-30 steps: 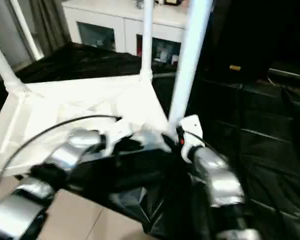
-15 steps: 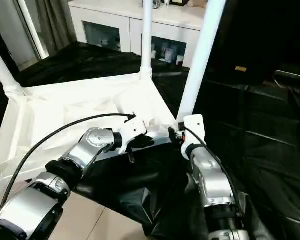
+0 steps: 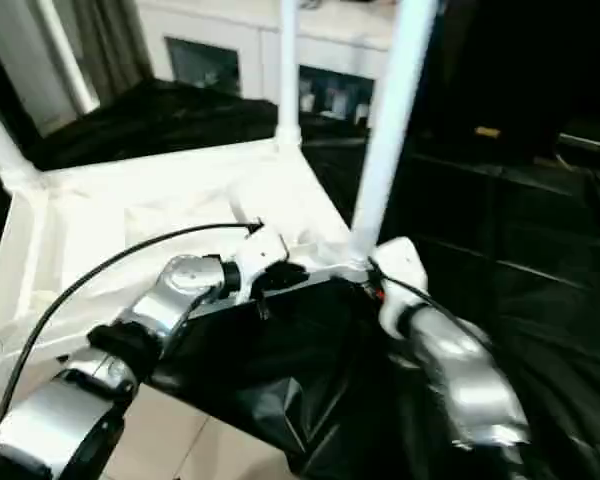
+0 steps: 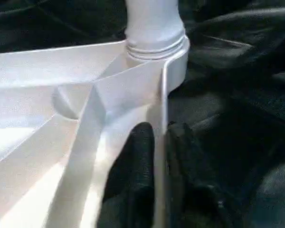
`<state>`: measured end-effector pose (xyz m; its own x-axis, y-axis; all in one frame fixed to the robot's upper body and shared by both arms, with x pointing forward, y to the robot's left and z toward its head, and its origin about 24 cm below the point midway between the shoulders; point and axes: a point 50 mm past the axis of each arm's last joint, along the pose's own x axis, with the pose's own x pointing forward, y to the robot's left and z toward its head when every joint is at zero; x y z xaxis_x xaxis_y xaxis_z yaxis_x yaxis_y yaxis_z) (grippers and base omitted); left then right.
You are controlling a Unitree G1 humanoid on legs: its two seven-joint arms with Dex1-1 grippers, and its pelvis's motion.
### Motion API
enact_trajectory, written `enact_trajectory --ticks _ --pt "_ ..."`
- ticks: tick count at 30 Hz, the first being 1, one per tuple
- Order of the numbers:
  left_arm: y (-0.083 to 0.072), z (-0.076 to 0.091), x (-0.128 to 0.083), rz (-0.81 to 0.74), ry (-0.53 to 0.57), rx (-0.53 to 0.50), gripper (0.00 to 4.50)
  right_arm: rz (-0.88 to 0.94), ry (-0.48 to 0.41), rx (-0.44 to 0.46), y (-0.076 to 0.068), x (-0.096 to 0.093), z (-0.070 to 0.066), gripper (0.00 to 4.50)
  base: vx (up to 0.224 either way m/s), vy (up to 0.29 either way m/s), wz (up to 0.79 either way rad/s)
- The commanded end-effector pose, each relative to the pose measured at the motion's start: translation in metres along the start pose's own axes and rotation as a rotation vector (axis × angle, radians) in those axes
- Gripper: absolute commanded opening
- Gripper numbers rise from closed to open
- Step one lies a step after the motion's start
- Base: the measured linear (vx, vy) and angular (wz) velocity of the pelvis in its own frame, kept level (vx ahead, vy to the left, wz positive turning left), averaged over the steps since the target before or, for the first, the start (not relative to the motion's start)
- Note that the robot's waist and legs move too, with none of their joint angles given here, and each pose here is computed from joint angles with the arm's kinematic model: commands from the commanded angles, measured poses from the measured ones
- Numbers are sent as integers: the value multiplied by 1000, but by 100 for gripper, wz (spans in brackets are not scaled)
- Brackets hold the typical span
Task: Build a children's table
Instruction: Rotate leg to tighten
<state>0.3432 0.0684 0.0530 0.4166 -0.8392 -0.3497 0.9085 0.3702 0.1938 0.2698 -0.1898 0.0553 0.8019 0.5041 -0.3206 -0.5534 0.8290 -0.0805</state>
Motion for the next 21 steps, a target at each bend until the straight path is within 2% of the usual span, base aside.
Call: enact_trajectory --ticks 1,3,5,8,11,12,15,19,21 --pt "7 4 -10 14 -30 -7 79 51 -16 -9 -2 -8 6 380 0 0 0" --pt "10 5 -17 16 -44 -17 104 77 -13 -13 -3 -11 7 380 0 0 0" --pt "11 5 -36 -24 -52 -39 110 133 -17 -8 -1 -13 10 380 0 0 0" --pt "3 3 -58 -125 -26 -65 139 184 -32 25 7 -7 13 380 0 0 0" --pt "-11 -1 -77 -231 29 -83 148 220 -52 39 19 8 17 380 0 0 0" --pt "-14 -2 -80 -247 42 -88 171 224 -58 41 22 12 17 380 0 0 0" --pt "-28 -3 -90 -265 87 -112 188 174 -118 79 33 43 28 380 0 0 0" --pt "-31 -2 -93 -248 117 -112 227 165 -137 104 38 54 32 380 0 0 0" --pt "-33 -4 -99 -220 168 -111 239 148 -157 133 44 68 37 380 0 0 0"
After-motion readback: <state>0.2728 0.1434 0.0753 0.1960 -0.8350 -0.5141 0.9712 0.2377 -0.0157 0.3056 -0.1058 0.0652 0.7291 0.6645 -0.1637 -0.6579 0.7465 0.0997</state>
